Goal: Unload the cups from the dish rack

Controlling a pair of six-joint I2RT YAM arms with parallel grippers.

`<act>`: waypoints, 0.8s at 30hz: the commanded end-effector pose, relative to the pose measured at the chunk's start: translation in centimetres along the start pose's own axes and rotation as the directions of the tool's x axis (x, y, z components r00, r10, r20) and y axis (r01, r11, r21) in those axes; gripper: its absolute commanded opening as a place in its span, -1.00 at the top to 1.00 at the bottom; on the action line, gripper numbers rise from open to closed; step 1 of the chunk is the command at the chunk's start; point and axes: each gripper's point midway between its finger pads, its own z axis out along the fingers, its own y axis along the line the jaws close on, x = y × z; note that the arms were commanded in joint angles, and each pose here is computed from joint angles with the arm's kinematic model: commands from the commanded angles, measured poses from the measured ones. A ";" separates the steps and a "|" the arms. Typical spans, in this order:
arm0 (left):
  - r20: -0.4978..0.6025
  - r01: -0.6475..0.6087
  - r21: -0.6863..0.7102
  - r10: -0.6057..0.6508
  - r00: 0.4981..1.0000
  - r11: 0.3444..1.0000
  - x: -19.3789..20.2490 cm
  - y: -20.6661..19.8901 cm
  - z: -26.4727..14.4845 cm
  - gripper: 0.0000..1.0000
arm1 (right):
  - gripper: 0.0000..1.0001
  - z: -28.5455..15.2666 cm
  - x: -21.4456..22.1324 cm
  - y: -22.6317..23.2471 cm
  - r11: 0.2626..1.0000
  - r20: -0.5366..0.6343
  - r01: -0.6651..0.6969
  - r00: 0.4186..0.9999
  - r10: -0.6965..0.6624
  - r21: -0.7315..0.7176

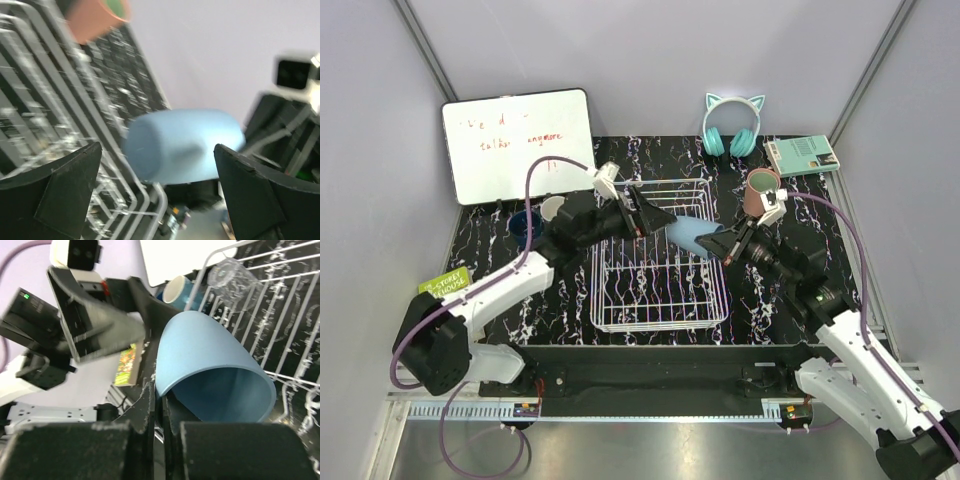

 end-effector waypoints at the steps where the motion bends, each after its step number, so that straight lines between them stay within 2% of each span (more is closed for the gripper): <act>1: 0.151 -0.013 -0.213 0.046 0.987 0.977 -5.2 2.9 -1.9 -0.98 | 1.00 -0.9 -2.2 0.0 0.995 0.066 0.072 0.995 -0.078 0.075; 3: 0.186 0.017 -0.268 0.034 0.982 0.963 -6.0 3.9 -2.5 -0.98 | 1.00 -1.1 -3.6 0.0 0.989 0.103 0.082 0.990 -0.095 0.124; 4: 0.212 0.038 -0.325 0.034 0.977 0.945 -6.4 5.1 -3.3 -0.98 | 1.00 -1.3 -3.4 -1.2 0.977 0.081 0.090 0.991 -0.107 0.192; 6: 0.241 0.047 -0.367 0.046 0.969 0.929 -6.9 5.7 -3.9 -0.98 | 1.00 -1.4 -6.2 -2.1 0.941 0.132 0.102 0.980 -0.151 0.321; 10: 0.261 0.092 -0.478 0.041 0.965 0.874 -5.9 8.2 -6.0 -0.98 | 1.00 -1.5 -11.1 -5.0 0.790 0.134 0.148 0.951 -0.279 0.596; 15: 0.255 0.120 -0.553 0.030 0.967 0.825 -4.9 9.5 -8.1 -0.98 | 1.00 1.4 -17.1 -6.2 0.631 0.120 0.126 0.935 -0.332 0.766; 18: 0.255 0.154 -0.628 0.015 0.967 0.763 -3.7 11.1 -10.0 -0.98 | 1.00 2.4 -19.7 -7.8 0.546 0.116 0.085 0.939 -0.325 0.834; 20: 0.267 0.165 -0.654 0.022 0.963 0.739 -3.6 11.7 -10.8 -0.98 | 1.00 3.3 -22.2 -9.2 0.524 0.150 0.028 0.944 -0.294 0.851; 24: 0.262 0.172 -0.676 0.016 0.965 0.717 -2.6 12.2 -12.2 -0.98 | 1.00 3.4 -23.6 -13.1 0.471 0.176 -0.085 0.972 -0.153 0.878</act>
